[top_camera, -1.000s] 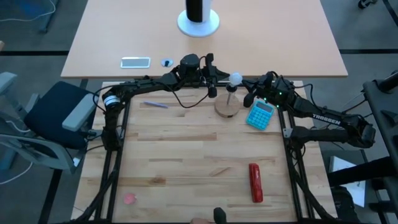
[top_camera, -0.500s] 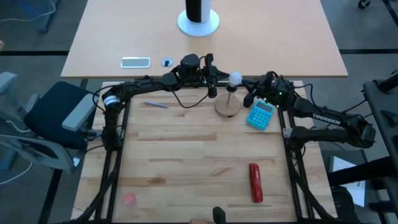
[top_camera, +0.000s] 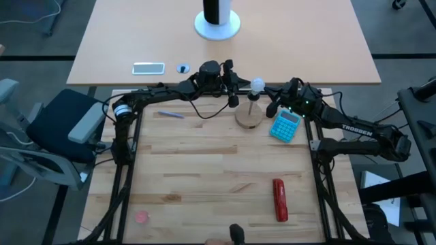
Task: Screw lightbulb
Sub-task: Insert the lightbulb into the lamp
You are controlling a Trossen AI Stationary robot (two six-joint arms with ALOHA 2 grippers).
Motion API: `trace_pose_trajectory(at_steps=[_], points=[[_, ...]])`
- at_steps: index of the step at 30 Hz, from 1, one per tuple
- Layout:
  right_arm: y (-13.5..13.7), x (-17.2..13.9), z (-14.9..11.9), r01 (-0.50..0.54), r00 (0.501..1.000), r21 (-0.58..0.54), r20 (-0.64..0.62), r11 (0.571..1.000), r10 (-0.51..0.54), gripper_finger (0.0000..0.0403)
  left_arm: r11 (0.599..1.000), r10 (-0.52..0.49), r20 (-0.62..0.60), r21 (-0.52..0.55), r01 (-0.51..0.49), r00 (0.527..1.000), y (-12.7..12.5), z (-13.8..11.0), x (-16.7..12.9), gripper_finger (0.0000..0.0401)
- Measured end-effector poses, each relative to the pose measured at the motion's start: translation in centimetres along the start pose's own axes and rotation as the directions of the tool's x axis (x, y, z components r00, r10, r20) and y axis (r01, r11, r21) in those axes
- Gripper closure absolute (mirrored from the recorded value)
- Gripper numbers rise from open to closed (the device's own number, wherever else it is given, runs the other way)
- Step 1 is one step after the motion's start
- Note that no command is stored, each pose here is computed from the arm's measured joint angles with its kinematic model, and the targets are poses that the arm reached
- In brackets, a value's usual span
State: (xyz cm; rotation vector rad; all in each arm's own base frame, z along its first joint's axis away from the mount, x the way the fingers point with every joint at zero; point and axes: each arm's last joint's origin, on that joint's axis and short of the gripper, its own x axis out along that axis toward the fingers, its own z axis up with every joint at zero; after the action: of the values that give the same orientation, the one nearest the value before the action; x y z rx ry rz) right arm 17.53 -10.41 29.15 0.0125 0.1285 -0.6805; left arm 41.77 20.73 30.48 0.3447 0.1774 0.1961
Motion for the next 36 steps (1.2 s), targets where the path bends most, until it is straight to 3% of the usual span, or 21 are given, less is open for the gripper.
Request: trace_pose_trajectory(at_steps=[11,27,36], points=[[0.0,0.0,0.0,0.005,1.000,-0.003,-0.003,1.000,-0.005,0.0401,0.999,0.005,-0.080,0.040,-0.002,0.997,0.3,1.8,-2.2,0.0401],[-0.1,0.0,0.5,0.043,0.998,-0.016,0.055,0.999,-0.042,0.0401,0.997,-0.021,-0.075,0.074,0.027,0.997,-0.2,2.0,-2.1,0.0401],[0.1,1.7,-0.1,0.043,0.998,-0.028,0.051,0.999,-0.042,0.0401,0.992,-0.074,-0.049,0.097,0.079,0.996,-0.7,2.0,-1.8,0.0401]])
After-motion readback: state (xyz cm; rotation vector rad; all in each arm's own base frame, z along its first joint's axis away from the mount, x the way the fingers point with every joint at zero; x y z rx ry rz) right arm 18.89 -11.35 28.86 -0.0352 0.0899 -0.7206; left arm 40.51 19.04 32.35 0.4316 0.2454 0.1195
